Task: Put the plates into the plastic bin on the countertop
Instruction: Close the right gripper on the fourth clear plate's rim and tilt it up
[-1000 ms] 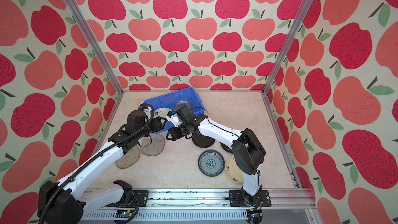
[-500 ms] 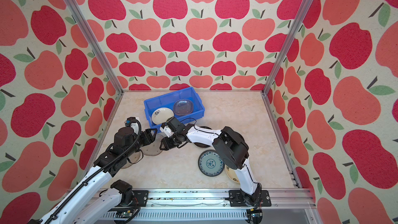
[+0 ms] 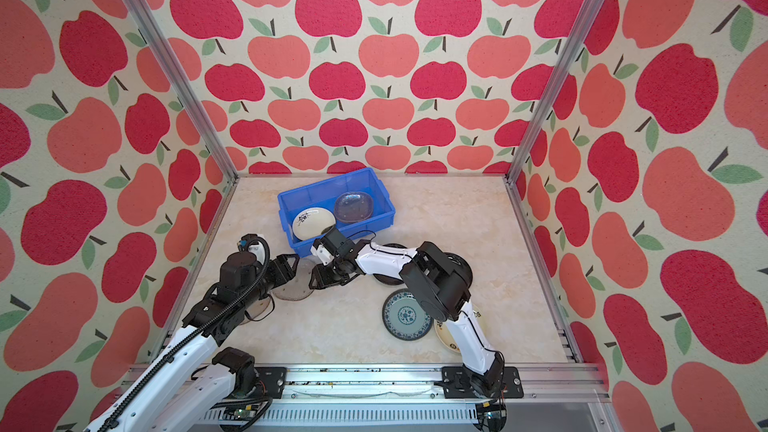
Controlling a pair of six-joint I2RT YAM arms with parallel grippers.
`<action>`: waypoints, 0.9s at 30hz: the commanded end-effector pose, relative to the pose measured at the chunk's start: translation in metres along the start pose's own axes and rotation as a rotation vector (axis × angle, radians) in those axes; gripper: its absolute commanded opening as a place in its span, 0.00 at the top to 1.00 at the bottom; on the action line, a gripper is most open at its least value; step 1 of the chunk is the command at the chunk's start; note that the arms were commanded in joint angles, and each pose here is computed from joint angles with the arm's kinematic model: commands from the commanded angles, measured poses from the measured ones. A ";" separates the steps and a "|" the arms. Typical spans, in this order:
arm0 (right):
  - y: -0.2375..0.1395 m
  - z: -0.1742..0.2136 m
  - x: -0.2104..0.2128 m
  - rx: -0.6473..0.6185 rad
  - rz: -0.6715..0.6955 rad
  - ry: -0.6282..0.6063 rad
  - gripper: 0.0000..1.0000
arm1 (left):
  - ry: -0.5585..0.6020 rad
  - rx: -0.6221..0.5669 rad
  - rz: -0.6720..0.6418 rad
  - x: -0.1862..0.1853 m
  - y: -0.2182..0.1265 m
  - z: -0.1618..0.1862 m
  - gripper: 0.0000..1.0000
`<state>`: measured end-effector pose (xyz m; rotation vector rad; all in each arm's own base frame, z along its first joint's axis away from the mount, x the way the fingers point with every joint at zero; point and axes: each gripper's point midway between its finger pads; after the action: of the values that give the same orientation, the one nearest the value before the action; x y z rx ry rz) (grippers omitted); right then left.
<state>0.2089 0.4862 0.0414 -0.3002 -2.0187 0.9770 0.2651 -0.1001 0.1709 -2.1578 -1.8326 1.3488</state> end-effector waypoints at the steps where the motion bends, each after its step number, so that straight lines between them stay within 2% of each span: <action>1: 0.007 -0.008 -0.011 -0.024 0.020 0.051 0.57 | -0.013 -0.005 0.019 0.000 0.002 0.000 0.36; 12: 0.019 -0.019 -0.024 -0.061 0.053 0.102 0.66 | -0.034 -0.011 0.023 0.008 0.004 0.003 0.36; 21: 0.020 -0.019 -0.032 -0.067 0.081 0.123 0.80 | -0.038 -0.010 0.019 0.010 0.007 0.003 0.36; 27: 0.017 -0.019 -0.036 -0.069 0.094 0.128 0.94 | -0.045 -0.009 0.029 0.009 0.009 0.003 0.36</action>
<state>0.2348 0.4975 0.0285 -0.4283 -1.9633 0.8948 0.2687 -0.0958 0.1605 -2.1733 -1.8371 1.3813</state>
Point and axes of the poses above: each gripper's point midway between its finger pads, its own y axis out along the fingers, its own x axis along the line the jaws close on, z = x × y, and after that the axes turned 4 degrees about -y, right-handed
